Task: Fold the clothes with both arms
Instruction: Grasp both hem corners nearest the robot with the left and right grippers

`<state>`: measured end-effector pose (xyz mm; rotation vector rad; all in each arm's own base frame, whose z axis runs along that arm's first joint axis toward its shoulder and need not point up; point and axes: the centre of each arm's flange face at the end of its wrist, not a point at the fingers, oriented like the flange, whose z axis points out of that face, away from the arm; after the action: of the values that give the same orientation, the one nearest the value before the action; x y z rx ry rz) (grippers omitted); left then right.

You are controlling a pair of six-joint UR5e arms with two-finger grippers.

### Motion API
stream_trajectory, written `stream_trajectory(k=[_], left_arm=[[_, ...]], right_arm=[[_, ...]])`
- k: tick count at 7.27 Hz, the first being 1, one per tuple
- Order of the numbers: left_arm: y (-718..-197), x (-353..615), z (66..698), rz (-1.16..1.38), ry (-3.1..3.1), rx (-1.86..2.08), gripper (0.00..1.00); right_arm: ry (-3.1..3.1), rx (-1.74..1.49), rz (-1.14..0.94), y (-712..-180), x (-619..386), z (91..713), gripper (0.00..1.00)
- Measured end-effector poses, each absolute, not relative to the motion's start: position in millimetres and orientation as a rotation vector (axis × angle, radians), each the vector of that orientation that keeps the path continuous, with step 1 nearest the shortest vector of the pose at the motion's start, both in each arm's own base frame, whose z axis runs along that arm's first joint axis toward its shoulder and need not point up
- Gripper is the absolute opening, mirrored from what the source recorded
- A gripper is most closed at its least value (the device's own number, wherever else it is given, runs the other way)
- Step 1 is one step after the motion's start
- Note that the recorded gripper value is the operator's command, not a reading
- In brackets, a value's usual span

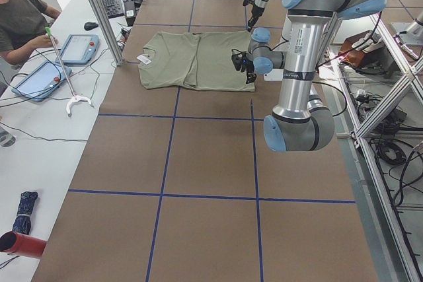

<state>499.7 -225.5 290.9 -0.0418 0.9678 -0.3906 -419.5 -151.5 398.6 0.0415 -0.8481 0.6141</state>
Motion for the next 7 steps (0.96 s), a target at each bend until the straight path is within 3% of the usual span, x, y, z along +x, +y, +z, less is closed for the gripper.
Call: stream_trajectory(k=[5, 7], left_arm=[[-204, 509, 321, -0.374, 0.89, -0.057, 0.72], [-197, 514, 326, -0.363, 0.877, -0.064, 0.54]], right_arm=[[-0.849, 0.044, 0.613, -151, -419, 398, 0.0], [-0.85, 0.044, 0.613, -151, -419, 398, 0.0]])
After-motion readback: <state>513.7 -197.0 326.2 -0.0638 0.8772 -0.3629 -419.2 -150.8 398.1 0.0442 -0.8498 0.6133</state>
